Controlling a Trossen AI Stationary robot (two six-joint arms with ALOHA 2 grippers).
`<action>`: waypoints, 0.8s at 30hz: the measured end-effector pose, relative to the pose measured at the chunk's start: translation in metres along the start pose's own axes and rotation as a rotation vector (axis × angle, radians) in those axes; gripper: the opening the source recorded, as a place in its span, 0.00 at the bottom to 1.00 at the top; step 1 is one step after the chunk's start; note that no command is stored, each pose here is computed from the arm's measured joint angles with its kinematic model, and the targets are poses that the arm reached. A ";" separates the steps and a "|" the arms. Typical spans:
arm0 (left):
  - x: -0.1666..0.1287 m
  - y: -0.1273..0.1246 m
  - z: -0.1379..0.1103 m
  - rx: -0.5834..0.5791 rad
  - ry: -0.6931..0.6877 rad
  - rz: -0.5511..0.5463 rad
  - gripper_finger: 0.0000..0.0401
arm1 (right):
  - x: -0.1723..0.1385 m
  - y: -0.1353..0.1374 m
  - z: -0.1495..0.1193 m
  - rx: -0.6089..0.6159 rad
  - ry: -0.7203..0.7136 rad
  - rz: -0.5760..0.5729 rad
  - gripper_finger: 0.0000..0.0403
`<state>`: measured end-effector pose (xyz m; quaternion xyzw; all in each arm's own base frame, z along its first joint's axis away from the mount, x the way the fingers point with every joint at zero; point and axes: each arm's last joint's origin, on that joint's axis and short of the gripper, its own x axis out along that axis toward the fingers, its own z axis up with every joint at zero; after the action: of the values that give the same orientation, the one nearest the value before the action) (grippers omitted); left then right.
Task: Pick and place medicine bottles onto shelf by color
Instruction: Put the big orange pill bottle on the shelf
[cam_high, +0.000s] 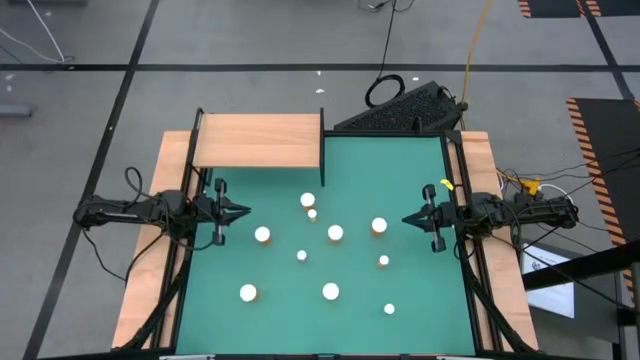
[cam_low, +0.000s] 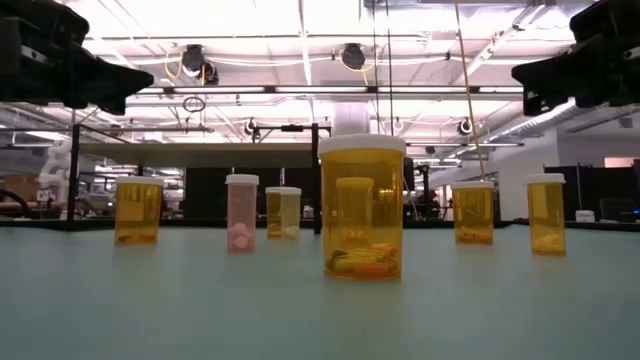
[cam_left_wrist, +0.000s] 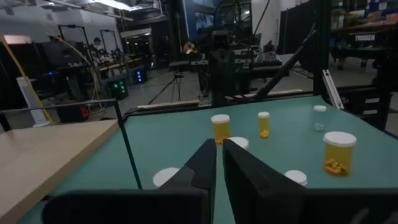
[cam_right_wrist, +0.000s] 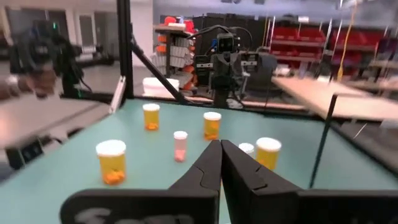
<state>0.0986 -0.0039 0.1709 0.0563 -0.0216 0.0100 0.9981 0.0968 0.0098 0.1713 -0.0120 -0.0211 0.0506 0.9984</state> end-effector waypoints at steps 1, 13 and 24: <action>0.000 0.000 0.000 -0.017 0.002 0.000 0.08 | 0.000 0.000 0.000 0.021 0.000 0.000 0.00; -0.001 0.002 0.016 -0.206 -0.049 0.006 0.08 | 0.000 0.000 -0.002 0.114 0.016 -0.003 0.00; -0.003 0.013 0.101 -0.189 0.100 0.024 0.08 | 0.000 -0.001 -0.002 0.235 0.015 -0.028 0.00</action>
<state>0.0906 -0.0026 0.2722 -0.0391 0.0268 0.0225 0.9986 0.0969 0.0090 0.1697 0.1051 -0.0078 0.0385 0.9937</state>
